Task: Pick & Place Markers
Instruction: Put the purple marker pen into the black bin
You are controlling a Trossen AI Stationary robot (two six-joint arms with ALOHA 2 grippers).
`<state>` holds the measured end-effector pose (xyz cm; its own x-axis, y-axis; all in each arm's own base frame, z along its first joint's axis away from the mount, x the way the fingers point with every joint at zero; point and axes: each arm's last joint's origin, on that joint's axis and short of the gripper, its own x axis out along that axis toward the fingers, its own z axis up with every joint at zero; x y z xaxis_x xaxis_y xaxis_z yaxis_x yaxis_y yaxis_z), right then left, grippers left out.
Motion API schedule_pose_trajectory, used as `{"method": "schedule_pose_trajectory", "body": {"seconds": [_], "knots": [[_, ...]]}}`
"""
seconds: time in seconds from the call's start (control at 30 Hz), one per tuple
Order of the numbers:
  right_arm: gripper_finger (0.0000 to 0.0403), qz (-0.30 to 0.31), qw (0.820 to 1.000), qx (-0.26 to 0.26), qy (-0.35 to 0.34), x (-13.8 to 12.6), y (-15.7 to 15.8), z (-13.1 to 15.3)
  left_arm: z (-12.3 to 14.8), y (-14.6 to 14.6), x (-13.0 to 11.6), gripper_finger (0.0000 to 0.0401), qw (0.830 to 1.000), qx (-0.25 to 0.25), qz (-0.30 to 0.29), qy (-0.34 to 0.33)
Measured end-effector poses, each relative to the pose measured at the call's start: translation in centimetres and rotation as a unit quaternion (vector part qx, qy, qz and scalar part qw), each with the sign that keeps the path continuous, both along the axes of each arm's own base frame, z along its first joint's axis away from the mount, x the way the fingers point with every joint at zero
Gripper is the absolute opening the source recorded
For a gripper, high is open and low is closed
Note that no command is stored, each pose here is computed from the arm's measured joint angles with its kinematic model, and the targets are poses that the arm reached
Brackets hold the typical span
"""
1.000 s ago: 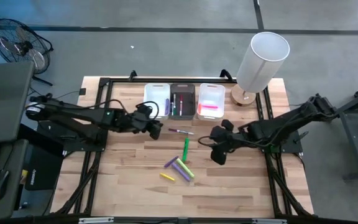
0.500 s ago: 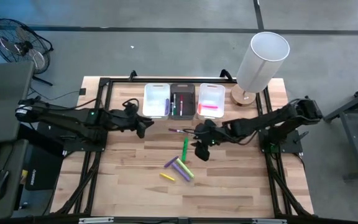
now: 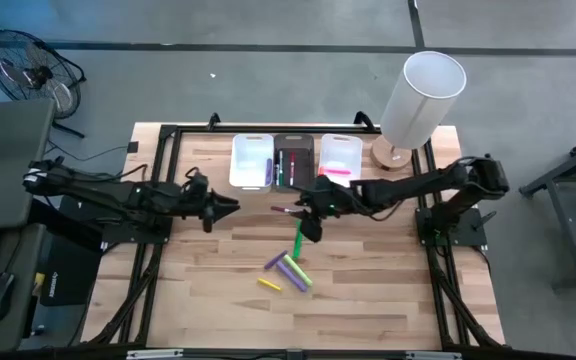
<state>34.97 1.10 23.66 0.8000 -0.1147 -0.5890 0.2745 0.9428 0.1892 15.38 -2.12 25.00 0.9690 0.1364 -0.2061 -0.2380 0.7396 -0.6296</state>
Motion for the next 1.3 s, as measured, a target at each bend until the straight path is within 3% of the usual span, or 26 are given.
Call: {"method": "schedule_pose_trajectory", "body": {"seconds": [0.27, 0.43, 0.7, 0.8, 1.13, 1.3], "knots": [[0.0149, 0.023, 0.995, -0.023, 0.098, 5.3, -1.2, -1.4, 1.0, 0.3, -1.6, 0.0117, 0.999, 0.016, -0.005, -0.046], [0.0149, 0.024, 0.988, -0.012, 0.150, 6.9, -1.8, -2.7, 1.4, 0.4, -2.2, 0.0117, 0.998, 0.019, -0.008, -0.062], [0.0150, 0.008, 0.978, 0.012, 0.209, 6.1, -3.2, -3.8, 1.5, 0.3, -2.2, 0.0117, 0.997, 0.017, -0.025, -0.065], [0.0149, 0.027, 0.977, 0.018, 0.210, 6.1, -3.8, -4.0, 1.4, 0.3, -2.1, 0.0117, 0.997, 0.017, -0.028, -0.063], [0.0150, 0.123, 0.960, -0.045, 0.248, 6.3, -4.7, -5.9, 1.4, 0.3, -2.1, 0.0117, 0.997, 0.017, -0.030, -0.063], [0.0150, 0.124, 0.955, -0.061, 0.264, 6.6, -4.7, -7.2, 1.4, 0.3, -2.1, 0.0117, 0.997, 0.017, -0.034, -0.063]]}}
